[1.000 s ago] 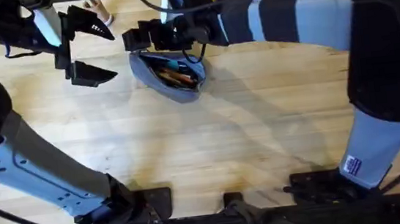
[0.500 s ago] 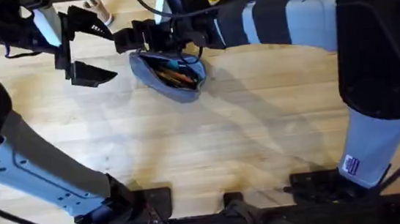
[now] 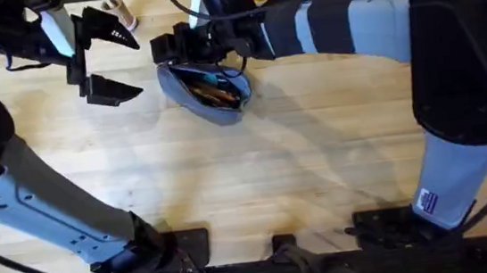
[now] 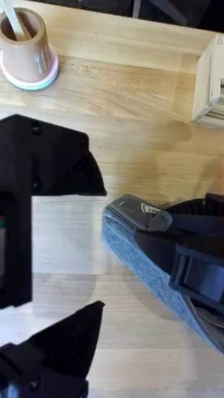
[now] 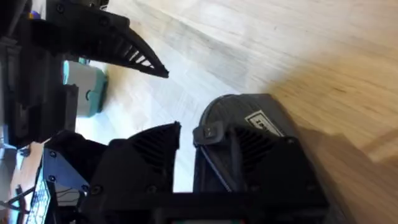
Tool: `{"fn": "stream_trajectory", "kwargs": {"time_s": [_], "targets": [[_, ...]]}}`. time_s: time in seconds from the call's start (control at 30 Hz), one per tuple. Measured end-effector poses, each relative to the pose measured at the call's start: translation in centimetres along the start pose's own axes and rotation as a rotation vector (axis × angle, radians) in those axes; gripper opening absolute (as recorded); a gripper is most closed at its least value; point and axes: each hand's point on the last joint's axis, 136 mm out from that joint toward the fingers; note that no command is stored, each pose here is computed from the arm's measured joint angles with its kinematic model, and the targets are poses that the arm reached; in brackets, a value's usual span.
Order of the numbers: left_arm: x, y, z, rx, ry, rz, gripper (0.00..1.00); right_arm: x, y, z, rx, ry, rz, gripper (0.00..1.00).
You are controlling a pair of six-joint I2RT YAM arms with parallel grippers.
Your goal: Unzip the bag, pick up the pens from the table one at a time and place them inside, then zip the bag closed.
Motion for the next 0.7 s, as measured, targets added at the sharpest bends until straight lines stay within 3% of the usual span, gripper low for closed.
{"fn": "stream_trajectory", "kwargs": {"time_s": [0.3, 0.53, 0.63, 0.7], "targets": [[0.0, 0.0, 0.0, 0.0, 0.0, 0.0, 0.993, 0.0, -0.21, -0.16, 0.006, 0.01, -0.012, 0.24], [0.0, 0.0, 0.0, 0.0, 0.0, 0.0, 0.993, 0.0, -0.31, -0.2, 0.006, 0.012, -0.017, 0.163], [0.0, 0.0, 0.0, 0.0, 0.0, 0.0, 0.993, 0.0, -0.38, -0.11, 0.001, 0.008, -0.02, 0.043], [0.0, 0.0, 0.0, 0.0, 0.0, 0.0, 0.993, 0.0, -0.38, -0.09, -0.01, 0.008, -0.02, 0.041]]}}
Point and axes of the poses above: each hand's point on the last joint's axis, 136 mm out from that joint toward the fingers, its own x axis out along the fingers, its own z axis along the line the jaws close on, y = z × x, and after that the axes turned 15 degrees about x, right-handed
